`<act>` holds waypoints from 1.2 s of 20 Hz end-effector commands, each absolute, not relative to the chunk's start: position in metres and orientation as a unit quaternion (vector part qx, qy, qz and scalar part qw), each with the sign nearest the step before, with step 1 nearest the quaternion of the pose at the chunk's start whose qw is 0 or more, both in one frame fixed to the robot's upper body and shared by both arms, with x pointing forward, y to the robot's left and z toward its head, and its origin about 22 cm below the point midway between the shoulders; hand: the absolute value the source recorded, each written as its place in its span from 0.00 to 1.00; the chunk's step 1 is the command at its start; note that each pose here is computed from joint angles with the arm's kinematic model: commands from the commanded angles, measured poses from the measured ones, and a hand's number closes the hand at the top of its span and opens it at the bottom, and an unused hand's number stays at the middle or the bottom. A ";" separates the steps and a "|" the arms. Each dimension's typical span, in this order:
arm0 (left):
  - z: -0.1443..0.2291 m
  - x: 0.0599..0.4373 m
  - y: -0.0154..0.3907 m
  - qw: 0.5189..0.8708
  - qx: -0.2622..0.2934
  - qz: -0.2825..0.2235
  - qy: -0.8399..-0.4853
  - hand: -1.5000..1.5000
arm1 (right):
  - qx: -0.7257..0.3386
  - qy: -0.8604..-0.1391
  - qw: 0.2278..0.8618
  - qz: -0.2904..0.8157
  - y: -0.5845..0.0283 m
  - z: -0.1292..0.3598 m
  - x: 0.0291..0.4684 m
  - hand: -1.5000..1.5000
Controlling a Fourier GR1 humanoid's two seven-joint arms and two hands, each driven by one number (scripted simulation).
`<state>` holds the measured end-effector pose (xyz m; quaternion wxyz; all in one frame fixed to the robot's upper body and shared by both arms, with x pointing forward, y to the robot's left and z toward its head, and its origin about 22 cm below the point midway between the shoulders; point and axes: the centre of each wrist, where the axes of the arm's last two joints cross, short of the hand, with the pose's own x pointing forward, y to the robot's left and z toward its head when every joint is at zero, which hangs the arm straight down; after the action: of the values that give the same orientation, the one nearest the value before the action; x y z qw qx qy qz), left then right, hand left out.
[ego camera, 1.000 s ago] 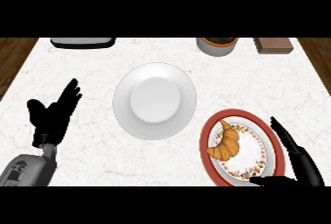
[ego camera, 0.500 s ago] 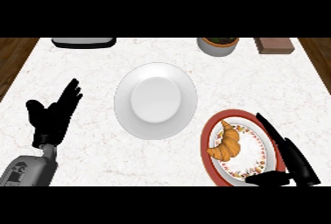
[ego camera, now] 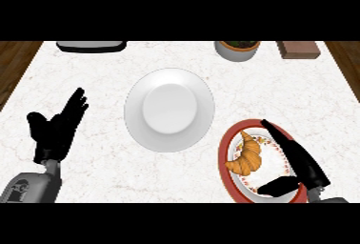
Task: Pick the croissant from the plate and place it in the plate
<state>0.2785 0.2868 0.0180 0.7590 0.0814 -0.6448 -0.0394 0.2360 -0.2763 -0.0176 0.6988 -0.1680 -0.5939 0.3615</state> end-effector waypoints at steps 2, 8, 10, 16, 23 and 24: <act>0.022 0.270 0.286 0.756 0.079 -0.034 -0.649 0.50 | -0.158 -0.567 0.711 0.385 -0.272 -0.012 0.252 0.00; 0.028 0.276 0.294 0.761 0.088 -0.033 -0.642 0.50 | -0.187 -0.563 0.706 0.387 -0.269 -0.019 0.271 0.00; 0.021 0.286 0.284 0.761 0.077 -0.037 -0.643 0.50 | -0.182 -0.558 0.709 0.391 -0.255 -0.034 0.268 0.00; 0.045 0.283 0.291 0.763 0.074 -0.037 -0.641 0.50 | -0.185 -0.535 0.711 0.418 -0.237 -0.055 0.271 0.00; 0.014 0.276 0.293 0.763 0.080 -0.036 -0.640 0.50 | -0.140 -0.556 0.664 0.479 -0.239 -0.035 0.281 1.00; 0.024 0.290 0.295 0.759 0.075 -0.034 -0.646 0.50 | -0.137 -0.562 0.664 0.474 -0.240 -0.052 0.275 1.00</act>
<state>0.2840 0.2870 0.0226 0.7611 0.0777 -0.6429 -0.0372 0.2767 -0.2472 -0.0389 0.6770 -0.1671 -0.5550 0.4535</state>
